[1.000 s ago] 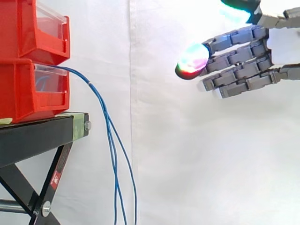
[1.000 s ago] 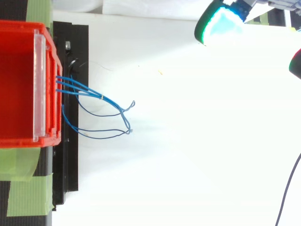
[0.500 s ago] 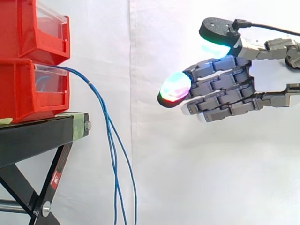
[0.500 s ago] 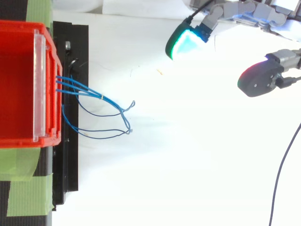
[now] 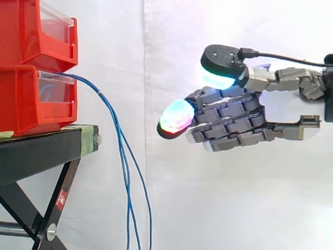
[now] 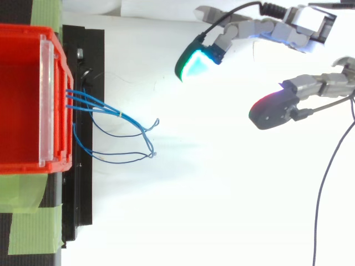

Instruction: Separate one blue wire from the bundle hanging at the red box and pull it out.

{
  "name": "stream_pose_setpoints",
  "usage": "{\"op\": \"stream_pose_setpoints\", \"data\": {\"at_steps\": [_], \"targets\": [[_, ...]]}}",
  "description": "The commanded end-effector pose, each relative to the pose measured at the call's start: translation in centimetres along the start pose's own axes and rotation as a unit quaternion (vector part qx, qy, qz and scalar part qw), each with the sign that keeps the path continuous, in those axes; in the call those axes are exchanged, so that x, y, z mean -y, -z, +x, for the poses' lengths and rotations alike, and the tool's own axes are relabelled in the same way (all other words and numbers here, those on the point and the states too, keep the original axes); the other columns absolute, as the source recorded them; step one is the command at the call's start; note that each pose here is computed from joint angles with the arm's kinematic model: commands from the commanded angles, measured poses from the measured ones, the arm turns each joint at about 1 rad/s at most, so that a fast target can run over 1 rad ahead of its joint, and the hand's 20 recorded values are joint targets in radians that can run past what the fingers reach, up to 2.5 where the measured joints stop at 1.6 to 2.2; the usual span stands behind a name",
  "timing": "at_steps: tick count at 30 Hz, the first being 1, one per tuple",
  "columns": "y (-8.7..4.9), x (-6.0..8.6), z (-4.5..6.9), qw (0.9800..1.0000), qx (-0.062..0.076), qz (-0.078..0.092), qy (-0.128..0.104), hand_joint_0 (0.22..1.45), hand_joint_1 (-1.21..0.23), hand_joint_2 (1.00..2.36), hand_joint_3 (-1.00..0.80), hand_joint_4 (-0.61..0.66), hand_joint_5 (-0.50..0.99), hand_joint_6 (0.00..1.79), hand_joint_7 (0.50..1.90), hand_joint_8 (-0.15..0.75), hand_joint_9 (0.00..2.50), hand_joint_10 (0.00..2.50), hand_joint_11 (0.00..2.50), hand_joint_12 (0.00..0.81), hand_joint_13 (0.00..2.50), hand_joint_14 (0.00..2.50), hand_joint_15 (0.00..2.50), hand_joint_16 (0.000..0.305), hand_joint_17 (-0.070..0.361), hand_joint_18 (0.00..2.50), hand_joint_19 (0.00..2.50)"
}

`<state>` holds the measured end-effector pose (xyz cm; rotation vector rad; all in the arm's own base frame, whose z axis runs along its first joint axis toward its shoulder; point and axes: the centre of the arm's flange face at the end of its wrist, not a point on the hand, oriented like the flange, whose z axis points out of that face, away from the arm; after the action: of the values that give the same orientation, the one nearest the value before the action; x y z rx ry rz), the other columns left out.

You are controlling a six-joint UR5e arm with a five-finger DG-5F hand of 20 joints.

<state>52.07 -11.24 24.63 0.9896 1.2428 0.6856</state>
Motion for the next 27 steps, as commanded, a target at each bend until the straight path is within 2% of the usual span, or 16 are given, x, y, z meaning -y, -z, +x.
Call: {"op": "stream_pose_setpoints", "data": {"at_steps": [1,4,10,14,15,17,21,22,23,27], "targets": [[-0.8,0.6,0.7,0.9998,0.009,-0.017,-0.006,0.49,-0.48,1.00,-0.50,0.22,-0.28,0.50,0.80,0.170,0.00,0.00,0.00,0.346,0.00,0.00,0.06,0.072,0.163,0.00,0.08],[-1.2,1.4,1.5,0.9998,0.007,-0.019,-0.007,0.49,-0.48,1.00,-0.50,0.22,-0.28,0.50,0.81,0.171,0.00,0.00,0.00,0.344,0.00,0.00,0.06,0.073,0.163,0.00,0.08],[-1.7,0.9,2.0,0.9990,0.016,-0.039,-0.012,0.49,-0.48,1.00,-0.50,0.23,-0.28,0.50,0.80,0.172,0.00,0.00,0.00,0.345,0.00,0.00,0.06,0.072,0.163,0.00,0.08],[-1.7,0.7,2.3,0.9990,0.021,-0.040,-0.005,0.49,-0.48,1.00,-0.50,0.23,-0.28,0.50,0.80,0.173,0.00,0.00,0.00,0.344,0.00,0.00,0.06,0.072,0.163,0.00,0.09],[-1.8,1.3,2.8,0.9992,0.021,-0.033,0.002,0.49,-0.48,1.00,-0.50,0.22,-0.28,0.50,0.80,0.173,0.00,0.00,0.00,0.345,0.00,0.00,0.06,0.072,0.163,0.00,0.09],[-2.0,1.9,3.2,0.9993,0.021,-0.032,0.001,0.49,-0.48,1.00,-0.50,0.22,-0.28,0.50,0.81,0.172,0.00,0.00,0.00,0.344,0.00,0.00,0.06,0.072,0.163,0.00,0.09],[-2.6,2.2,3.7,0.9987,0.026,-0.043,-0.004,0.49,-0.48,1.00,-0.50,0.21,-0.28,0.50,0.80,0.170,0.00,0.00,0.00,0.344,0.00,0.00,0.06,0.072,0.162,0.00,0.08],[-3.1,2.4,4.0,0.9984,0.030,-0.047,-0.008,0.49,-0.48,1.00,-0.50,0.21,-0.28,0.50,0.79,0.170,0.00,0.00,0.00,0.343,0.00,0.00,0.06,0.072,0.162,0.00,0.08],[-3.7,2.8,4.6,0.9985,0.027,-0.048,-0.008,0.50,-0.48,1.00,-0.50,0.20,-0.28,0.50,0.79,0.170,0.00,0.00,0.00,0.344,0.00,0.00,0.06,0.072,0.162,0.00,0.09],[-5.3,3.5,5.5,0.9985,0.024,-0.047,-0.011,0.50,-0.48,1.00,-0.50,0.20,-0.28,0.50,0.79,0.167,0.00,0.00,0.00,0.342,0.00,0.00,0.06,0.072,0.161,0.00,0.09]]}}
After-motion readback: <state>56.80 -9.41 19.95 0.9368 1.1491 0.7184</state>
